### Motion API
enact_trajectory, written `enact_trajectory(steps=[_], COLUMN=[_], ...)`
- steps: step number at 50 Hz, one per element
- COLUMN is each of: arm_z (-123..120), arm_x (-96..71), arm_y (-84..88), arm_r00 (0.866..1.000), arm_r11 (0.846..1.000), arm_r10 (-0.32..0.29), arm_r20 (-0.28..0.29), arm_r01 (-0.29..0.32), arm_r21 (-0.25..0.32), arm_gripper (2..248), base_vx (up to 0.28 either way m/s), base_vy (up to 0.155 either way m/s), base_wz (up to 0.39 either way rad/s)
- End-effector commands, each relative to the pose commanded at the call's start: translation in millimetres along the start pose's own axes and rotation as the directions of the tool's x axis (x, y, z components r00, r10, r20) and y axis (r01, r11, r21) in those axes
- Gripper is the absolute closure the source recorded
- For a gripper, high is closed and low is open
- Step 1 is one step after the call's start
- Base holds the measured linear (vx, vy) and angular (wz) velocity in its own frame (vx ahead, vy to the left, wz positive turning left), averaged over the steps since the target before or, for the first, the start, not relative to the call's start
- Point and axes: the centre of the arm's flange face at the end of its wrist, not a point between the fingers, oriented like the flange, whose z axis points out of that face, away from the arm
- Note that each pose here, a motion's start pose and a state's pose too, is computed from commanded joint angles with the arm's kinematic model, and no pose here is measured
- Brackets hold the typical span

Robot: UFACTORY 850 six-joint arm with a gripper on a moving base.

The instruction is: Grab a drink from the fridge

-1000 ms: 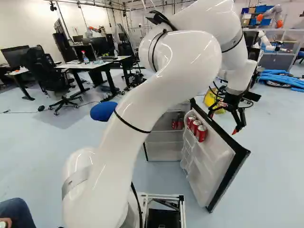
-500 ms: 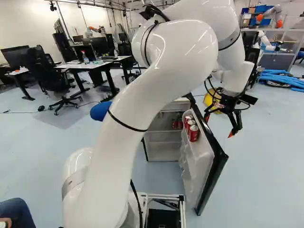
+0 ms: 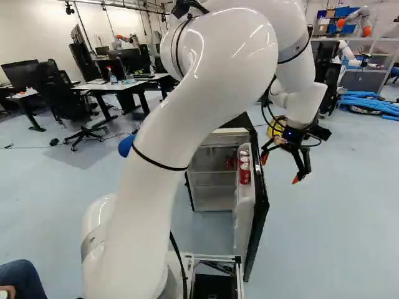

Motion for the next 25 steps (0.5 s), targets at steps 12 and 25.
enact_trajectory(steps=[12,25], arm_z=[4.5,9.4], arm_x=[-13.2,-27.5], arm_y=[-5.0,-11.0], arm_r00=[1.000,1.000], arm_r11=[1.000,1.000], arm_r10=[-0.008,-0.018], arm_r20=[0.007,0.008], arm_r01=[0.008,0.018], arm_r21=[-0.002,-0.004], arm_gripper=[3,3], base_vx=[0.000,0.000], base_vy=[0.000,0.000], base_wz=[0.000,0.000])
